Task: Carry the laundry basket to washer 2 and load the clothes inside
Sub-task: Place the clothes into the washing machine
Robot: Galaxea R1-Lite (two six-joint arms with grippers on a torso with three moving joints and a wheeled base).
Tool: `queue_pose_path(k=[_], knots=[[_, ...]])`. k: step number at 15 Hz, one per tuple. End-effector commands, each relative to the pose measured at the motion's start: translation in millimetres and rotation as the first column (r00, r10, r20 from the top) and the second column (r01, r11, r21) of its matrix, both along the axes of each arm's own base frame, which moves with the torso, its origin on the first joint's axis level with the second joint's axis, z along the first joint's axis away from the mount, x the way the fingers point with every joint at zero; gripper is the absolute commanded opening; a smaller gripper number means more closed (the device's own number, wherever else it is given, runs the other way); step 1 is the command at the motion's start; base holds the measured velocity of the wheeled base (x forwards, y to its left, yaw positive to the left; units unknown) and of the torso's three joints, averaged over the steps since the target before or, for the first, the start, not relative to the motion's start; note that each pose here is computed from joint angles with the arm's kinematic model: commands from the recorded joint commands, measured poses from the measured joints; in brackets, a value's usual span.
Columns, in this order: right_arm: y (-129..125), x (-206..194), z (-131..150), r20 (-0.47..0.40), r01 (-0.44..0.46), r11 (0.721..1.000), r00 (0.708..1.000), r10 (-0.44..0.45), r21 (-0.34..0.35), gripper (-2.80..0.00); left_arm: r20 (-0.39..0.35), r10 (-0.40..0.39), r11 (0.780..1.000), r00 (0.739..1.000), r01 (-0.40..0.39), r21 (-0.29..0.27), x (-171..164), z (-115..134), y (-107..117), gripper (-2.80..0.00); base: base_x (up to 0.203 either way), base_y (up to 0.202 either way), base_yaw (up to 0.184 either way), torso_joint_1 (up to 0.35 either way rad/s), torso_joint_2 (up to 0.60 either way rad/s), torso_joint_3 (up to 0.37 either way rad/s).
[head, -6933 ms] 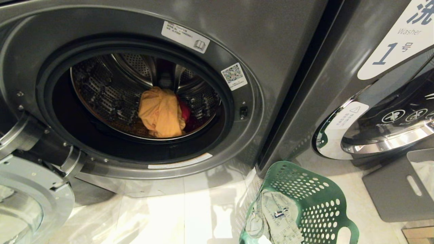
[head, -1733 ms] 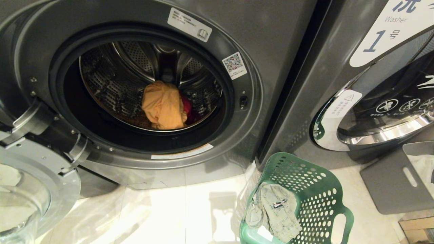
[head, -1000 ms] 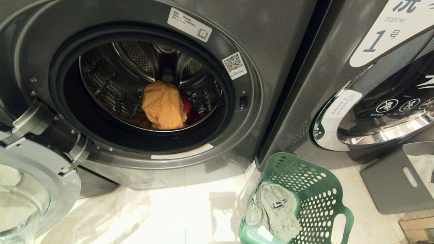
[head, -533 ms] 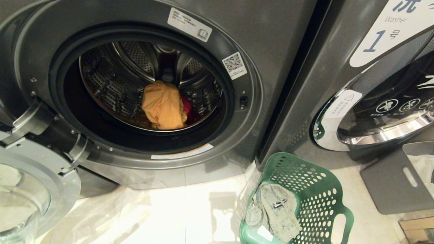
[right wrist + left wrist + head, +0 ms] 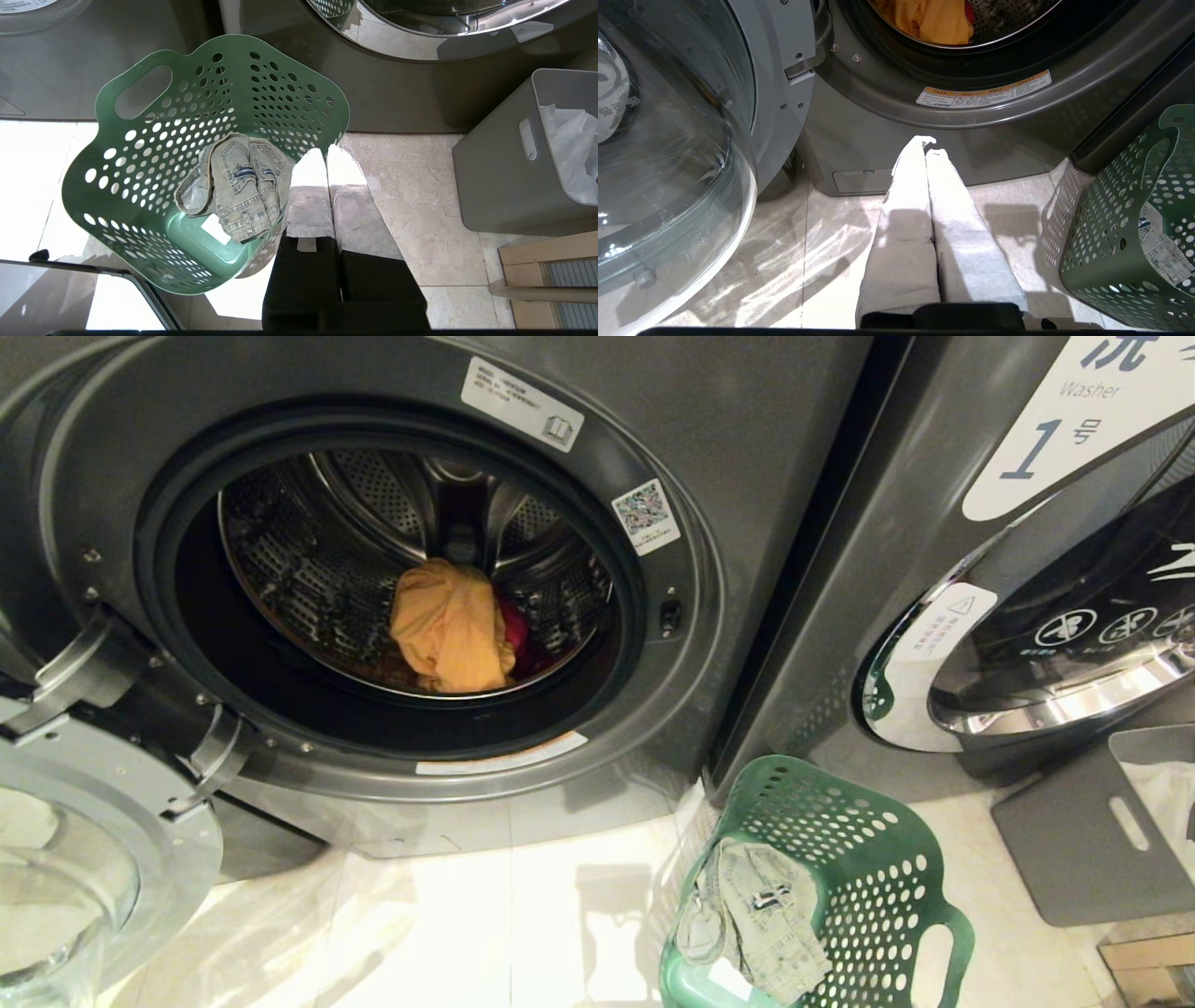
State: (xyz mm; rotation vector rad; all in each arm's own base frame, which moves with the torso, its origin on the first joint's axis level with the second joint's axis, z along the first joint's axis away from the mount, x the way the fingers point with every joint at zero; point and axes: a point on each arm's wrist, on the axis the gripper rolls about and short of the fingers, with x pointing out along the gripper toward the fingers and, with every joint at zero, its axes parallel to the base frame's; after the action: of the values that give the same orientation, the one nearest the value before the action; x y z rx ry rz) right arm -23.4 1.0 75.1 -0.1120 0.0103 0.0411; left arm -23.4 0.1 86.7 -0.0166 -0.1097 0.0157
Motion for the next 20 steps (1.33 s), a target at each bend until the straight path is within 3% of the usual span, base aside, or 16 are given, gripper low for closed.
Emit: queue_pose_path(k=[1,20], knots=[[0.0,0.0,0.0,0.0,-0.001,1.0,1.0,0.001,-0.001,-2.8,-0.039,0.001,1.0,0.999,-0.001,-0.001,3.2,-11.0,0.0,-2.8,0.0,0.0,0.0,0.0,0.0,0.0],[0.0,0.0,0.0,0.0,-0.001,1.0,1.0,0.001,-0.002,-2.8,-0.039,0.0,1.0,0.999,0.0,-0.001,3.2,-11.0,0.0,-2.8,0.0,0.0,0.0,0.0,0.0,0.0]])
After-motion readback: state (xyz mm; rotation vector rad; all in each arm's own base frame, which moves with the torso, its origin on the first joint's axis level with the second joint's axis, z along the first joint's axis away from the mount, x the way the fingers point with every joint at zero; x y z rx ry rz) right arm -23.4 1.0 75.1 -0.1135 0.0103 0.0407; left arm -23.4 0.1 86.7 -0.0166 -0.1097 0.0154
